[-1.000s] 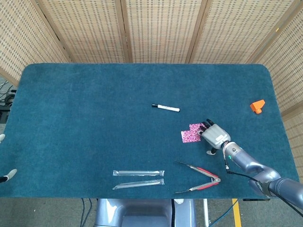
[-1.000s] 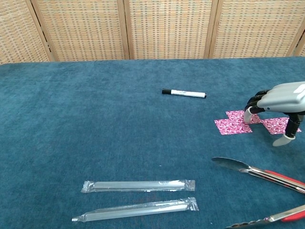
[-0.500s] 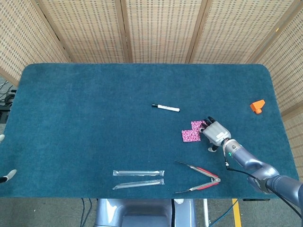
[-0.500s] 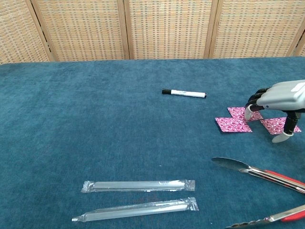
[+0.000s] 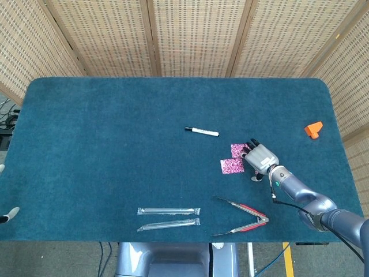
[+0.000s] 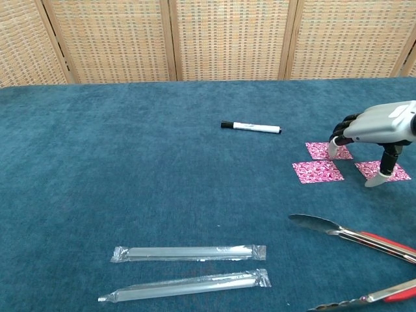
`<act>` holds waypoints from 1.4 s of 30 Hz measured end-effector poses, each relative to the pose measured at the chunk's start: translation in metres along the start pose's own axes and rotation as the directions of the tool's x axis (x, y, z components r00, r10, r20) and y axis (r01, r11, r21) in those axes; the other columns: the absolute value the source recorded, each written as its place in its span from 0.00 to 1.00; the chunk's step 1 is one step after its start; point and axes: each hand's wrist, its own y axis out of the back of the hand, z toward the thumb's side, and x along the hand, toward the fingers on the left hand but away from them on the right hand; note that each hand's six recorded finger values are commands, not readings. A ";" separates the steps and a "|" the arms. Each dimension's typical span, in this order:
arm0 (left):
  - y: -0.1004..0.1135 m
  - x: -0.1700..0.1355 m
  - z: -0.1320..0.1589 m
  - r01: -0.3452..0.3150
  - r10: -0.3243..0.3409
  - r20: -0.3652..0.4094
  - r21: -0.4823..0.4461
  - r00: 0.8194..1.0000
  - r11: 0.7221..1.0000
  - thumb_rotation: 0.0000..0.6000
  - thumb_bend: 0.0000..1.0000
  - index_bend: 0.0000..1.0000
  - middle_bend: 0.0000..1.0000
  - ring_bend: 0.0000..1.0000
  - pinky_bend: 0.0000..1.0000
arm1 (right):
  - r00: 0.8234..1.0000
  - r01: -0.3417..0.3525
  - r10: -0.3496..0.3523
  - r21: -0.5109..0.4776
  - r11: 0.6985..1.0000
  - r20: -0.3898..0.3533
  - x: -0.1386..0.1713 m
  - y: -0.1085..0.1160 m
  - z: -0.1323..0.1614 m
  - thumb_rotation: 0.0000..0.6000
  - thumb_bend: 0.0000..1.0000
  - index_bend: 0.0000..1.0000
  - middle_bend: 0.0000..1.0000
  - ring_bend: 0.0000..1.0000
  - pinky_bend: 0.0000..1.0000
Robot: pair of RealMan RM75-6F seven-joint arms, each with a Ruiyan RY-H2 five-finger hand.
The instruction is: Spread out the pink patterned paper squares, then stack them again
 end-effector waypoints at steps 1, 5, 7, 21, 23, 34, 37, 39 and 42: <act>0.000 0.000 0.000 0.001 -0.001 0.000 0.000 1.000 1.000 1.00 0.04 0.03 0.00 0.00 0.00 | 1.000 0.003 -0.003 -0.001 1.000 0.001 0.000 0.001 0.000 0.74 0.26 0.20 0.15 0.00 0.00; -0.001 0.000 -0.001 0.003 -0.003 -0.002 -0.004 1.000 1.000 1.00 0.04 0.03 0.00 0.00 0.00 | 1.000 0.012 -0.012 -0.003 1.000 0.008 0.000 0.007 -0.003 0.74 0.26 0.20 0.15 0.00 0.00; -0.001 0.000 -0.002 0.002 -0.002 -0.004 -0.004 1.000 1.000 1.00 0.04 0.03 0.00 0.00 0.00 | 1.000 0.010 -0.010 0.002 1.000 0.010 -0.001 0.008 -0.004 0.74 0.26 0.20 0.15 0.00 0.00; -0.001 0.001 -0.002 0.004 -0.004 -0.001 -0.006 1.000 1.000 1.00 0.04 0.03 0.00 0.00 0.00 | 1.000 0.005 -0.005 -0.015 1.000 0.008 0.001 0.006 0.000 0.75 0.26 0.21 0.15 0.00 0.00; 0.000 0.001 0.000 0.003 -0.003 0.003 -0.007 1.000 1.000 1.00 0.04 0.03 0.00 0.00 0.00 | 1.000 0.013 -0.013 -0.028 1.000 0.006 0.003 0.008 0.002 0.75 0.26 0.23 0.16 0.00 0.00; -0.001 0.000 0.000 0.003 -0.003 0.010 -0.013 1.000 1.000 1.00 0.04 0.03 0.00 0.00 0.00 | 0.995 0.102 -0.101 -0.212 0.972 0.015 0.015 0.023 0.016 0.82 0.31 0.31 0.18 0.00 0.00; 0.000 -0.001 -0.002 0.002 -0.001 0.007 -0.014 1.000 1.000 1.00 0.04 0.03 0.00 0.00 0.00 | 0.994 0.113 -0.111 -0.234 0.966 0.021 0.014 0.024 0.019 0.82 0.31 0.31 0.18 0.00 0.00; 0.000 -0.002 -0.004 -0.001 0.001 0.003 -0.015 1.000 1.000 1.00 0.04 0.03 0.00 0.00 0.00 | 0.994 0.113 -0.110 -0.250 0.962 0.026 0.011 0.025 0.020 0.83 0.30 0.31 0.18 0.00 0.00; 0.001 -0.003 -0.006 -0.002 0.002 0.001 -0.016 1.000 1.000 1.00 0.04 0.03 0.00 0.00 0.00 | 0.994 0.113 -0.107 -0.266 0.957 0.036 0.007 0.025 0.021 0.83 0.28 0.31 0.18 0.00 0.00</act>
